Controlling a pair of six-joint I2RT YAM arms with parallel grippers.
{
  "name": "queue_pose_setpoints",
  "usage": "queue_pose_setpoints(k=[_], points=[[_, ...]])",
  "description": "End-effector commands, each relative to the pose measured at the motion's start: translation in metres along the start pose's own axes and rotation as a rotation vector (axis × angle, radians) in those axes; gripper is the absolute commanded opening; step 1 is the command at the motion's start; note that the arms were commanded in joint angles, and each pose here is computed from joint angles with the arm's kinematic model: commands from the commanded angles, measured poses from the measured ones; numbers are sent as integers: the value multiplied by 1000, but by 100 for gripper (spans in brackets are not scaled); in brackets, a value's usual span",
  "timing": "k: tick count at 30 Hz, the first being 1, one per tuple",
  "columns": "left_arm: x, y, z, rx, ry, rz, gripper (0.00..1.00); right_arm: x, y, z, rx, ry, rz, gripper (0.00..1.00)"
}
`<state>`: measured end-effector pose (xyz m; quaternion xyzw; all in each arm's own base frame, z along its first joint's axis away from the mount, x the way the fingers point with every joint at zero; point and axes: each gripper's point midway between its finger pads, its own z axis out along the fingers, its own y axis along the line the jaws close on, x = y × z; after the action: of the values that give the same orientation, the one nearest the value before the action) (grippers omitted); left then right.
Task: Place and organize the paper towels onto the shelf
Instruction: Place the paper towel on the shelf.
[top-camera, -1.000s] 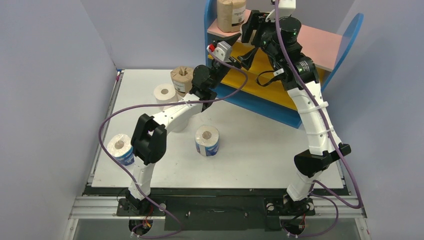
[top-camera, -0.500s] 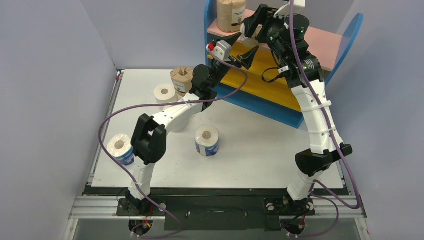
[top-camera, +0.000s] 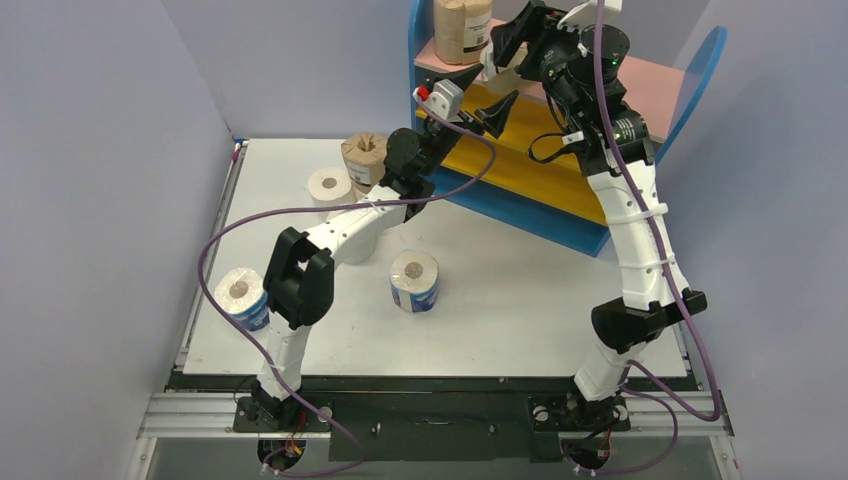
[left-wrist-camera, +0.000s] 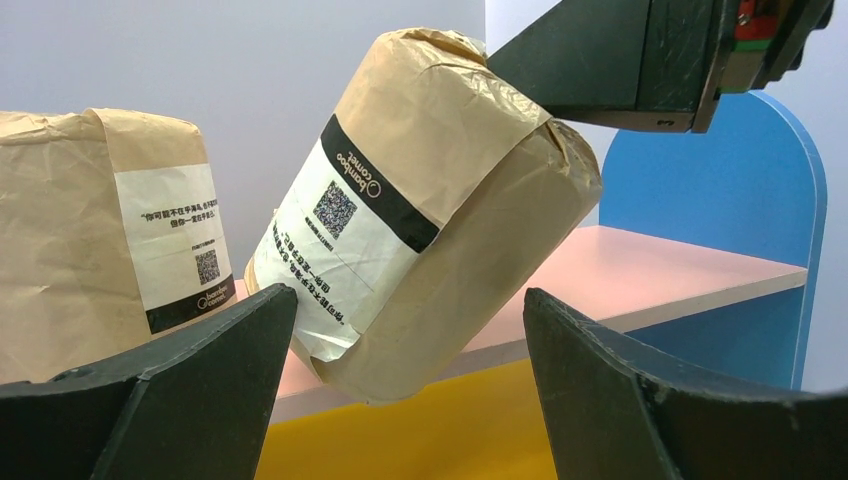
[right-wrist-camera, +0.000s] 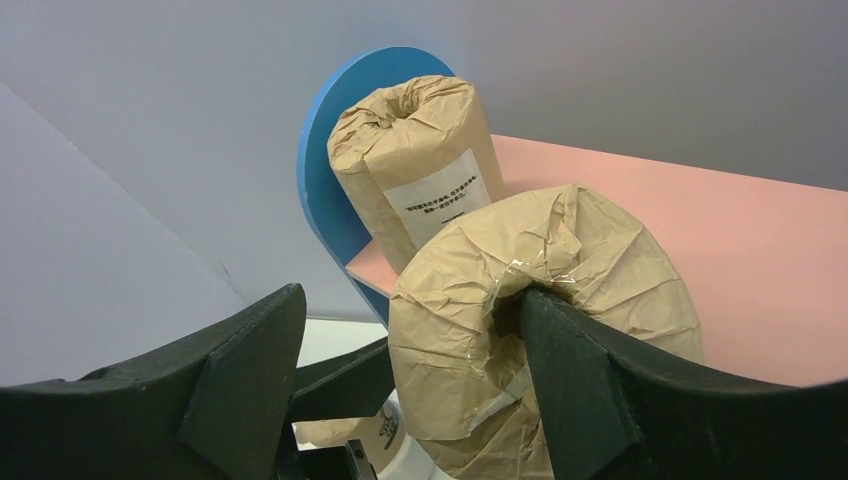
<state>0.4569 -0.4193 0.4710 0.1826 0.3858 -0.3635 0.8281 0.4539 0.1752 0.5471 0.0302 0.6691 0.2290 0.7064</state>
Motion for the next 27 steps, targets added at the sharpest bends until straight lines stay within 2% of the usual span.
queue_pose_setpoints(k=[1, 17, 27], points=[[-19, -1, 9, 7, -56, -7, 82, -60, 16, -34, -56, -144, 18, 74], [-26, -2, 13, 1, -70, -12, 82, -75, 19, -56, -64, -180, 29, 74], [-38, 2, 17, -26, -95, -64, 82, -69, -13, -72, 56, -217, 51, 73]])
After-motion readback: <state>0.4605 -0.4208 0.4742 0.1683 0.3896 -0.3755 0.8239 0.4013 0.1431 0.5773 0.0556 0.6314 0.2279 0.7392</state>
